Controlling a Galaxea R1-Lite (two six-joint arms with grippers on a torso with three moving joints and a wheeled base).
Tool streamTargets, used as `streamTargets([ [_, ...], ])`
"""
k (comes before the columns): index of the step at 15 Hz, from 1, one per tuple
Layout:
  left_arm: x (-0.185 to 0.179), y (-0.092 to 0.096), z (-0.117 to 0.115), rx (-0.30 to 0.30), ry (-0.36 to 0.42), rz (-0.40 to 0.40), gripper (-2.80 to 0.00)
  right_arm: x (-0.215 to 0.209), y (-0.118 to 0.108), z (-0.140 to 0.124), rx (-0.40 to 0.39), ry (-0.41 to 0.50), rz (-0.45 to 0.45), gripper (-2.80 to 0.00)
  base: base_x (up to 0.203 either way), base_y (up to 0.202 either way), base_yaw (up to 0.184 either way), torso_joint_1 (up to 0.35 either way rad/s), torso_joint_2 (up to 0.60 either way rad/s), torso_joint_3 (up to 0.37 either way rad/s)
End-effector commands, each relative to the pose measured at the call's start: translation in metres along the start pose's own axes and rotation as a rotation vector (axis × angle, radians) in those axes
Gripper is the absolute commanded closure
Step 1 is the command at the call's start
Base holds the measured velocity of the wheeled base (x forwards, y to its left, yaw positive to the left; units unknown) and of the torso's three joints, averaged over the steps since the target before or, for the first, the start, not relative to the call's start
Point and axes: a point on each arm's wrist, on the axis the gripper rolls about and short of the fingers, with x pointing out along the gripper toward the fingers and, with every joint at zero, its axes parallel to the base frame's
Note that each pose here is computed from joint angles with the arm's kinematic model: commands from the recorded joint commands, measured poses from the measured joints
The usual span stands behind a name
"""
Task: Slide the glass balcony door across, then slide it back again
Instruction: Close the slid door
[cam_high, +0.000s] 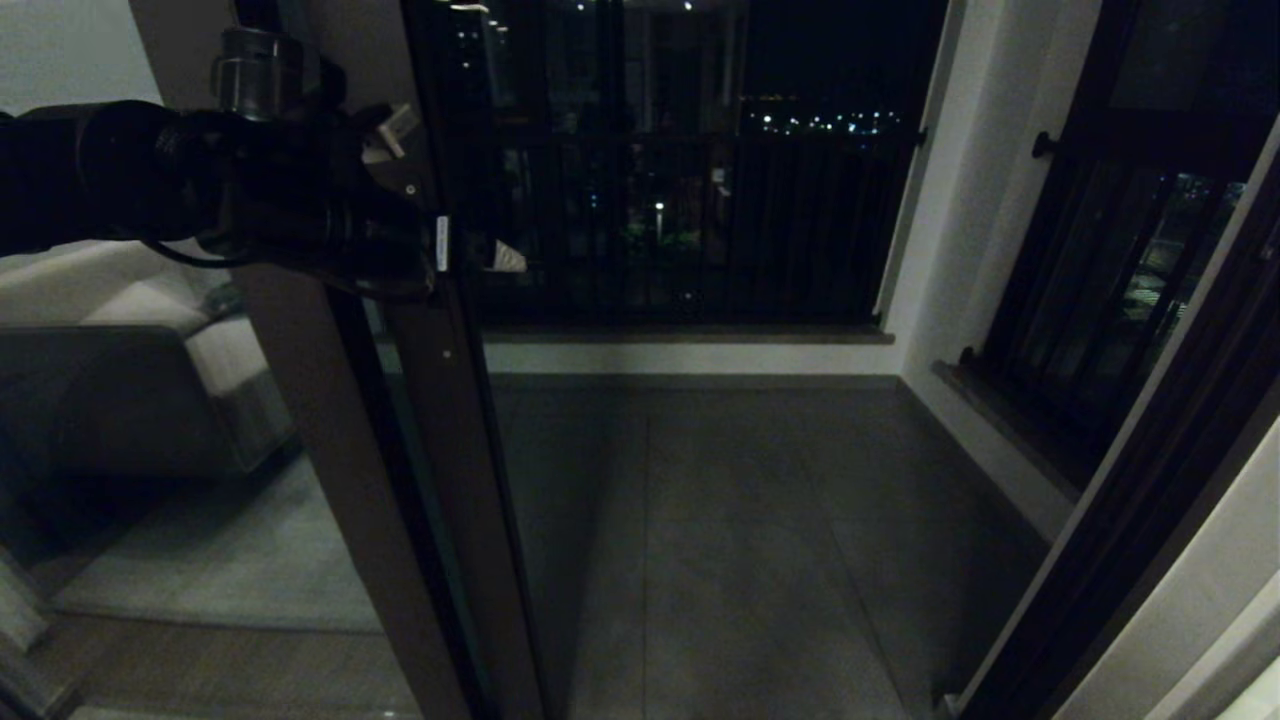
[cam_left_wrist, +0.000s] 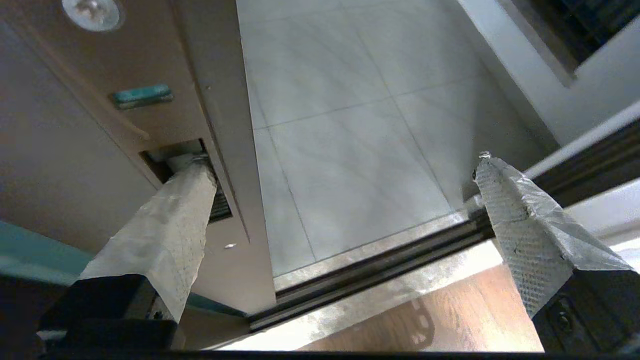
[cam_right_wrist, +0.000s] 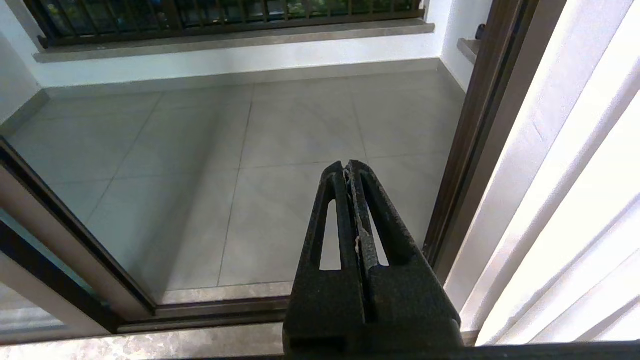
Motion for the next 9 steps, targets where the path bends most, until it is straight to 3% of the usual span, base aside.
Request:
streamTargets([
  [1, 0.0, -0.002, 0.0, 0.002, 0.001, -0.002, -2.8, 0.0, 0.0, 0.0, 0.0, 0.001, 0.0, 0.0, 0.0, 0.0, 0.0, 0.0, 0.0, 0.0],
  [9, 0.004, -0.019, 0.0, 0.022, 0.002, -0.051, -2.8, 0.0, 0.0, 0.0, 0.0, 0.001, 0.0, 0.0, 0.0, 0.0, 0.0, 0.0, 0.0, 0.0],
])
